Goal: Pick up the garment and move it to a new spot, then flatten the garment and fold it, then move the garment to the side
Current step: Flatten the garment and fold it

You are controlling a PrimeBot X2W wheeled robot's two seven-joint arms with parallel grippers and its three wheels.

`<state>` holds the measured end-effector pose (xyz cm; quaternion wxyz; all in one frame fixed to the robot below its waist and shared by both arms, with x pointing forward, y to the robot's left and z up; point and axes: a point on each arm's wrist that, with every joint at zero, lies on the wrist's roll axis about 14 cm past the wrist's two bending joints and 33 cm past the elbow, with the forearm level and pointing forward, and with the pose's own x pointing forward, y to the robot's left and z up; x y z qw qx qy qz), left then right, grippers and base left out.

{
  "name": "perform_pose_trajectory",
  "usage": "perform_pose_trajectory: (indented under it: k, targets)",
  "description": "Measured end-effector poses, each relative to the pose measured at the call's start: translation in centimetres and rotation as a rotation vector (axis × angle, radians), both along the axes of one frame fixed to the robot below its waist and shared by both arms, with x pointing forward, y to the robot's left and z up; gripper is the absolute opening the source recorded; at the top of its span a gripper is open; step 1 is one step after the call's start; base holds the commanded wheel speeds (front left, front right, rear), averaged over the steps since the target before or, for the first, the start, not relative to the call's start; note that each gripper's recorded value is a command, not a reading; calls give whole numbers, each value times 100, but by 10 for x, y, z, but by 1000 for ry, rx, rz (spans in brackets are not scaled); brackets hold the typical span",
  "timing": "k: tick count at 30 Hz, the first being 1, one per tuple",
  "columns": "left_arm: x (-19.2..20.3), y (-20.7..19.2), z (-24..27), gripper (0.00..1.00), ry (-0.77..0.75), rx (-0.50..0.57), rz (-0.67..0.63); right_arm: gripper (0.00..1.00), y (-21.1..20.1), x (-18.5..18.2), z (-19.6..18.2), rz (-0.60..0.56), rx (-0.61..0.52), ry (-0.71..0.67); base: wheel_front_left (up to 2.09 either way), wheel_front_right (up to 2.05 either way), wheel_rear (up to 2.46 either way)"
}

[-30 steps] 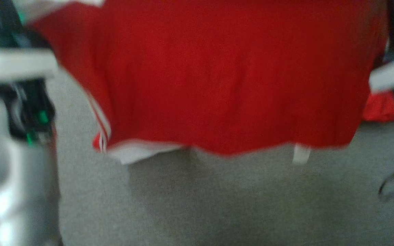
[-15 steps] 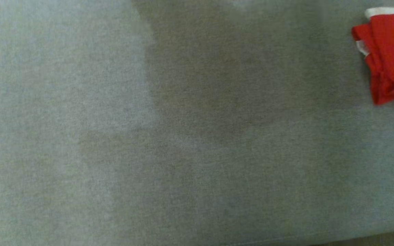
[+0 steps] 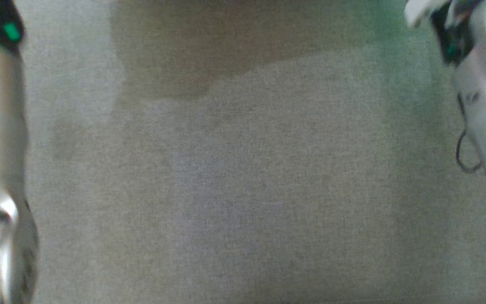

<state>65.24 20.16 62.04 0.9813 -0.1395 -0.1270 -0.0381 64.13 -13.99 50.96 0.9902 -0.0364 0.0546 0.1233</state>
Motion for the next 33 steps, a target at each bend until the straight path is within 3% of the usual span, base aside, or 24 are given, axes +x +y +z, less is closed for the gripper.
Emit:
perform_pose_trajectory:
  k: [4, 12, 22, 33]
  targets:
    - [-38, 2, -48, 0, 87, -6, -8, 0, -1, -32, -40, 30, -61, 135, 0, 0, 0]
    - [-135, -17, -114, 0, 236, -51, -93, 0, -7, -107, -73, 114, -124, 302, 0, 0, 0]
    - [-244, -32, -125, 0, 322, -42, -217, 0, -10, -186, -63, 209, -98, 339, 0, 0, 0]
    - [-315, -47, -126, 0, 381, -74, -239, 0, -7, -249, -66, 282, -83, 414, 0, 0, 0]
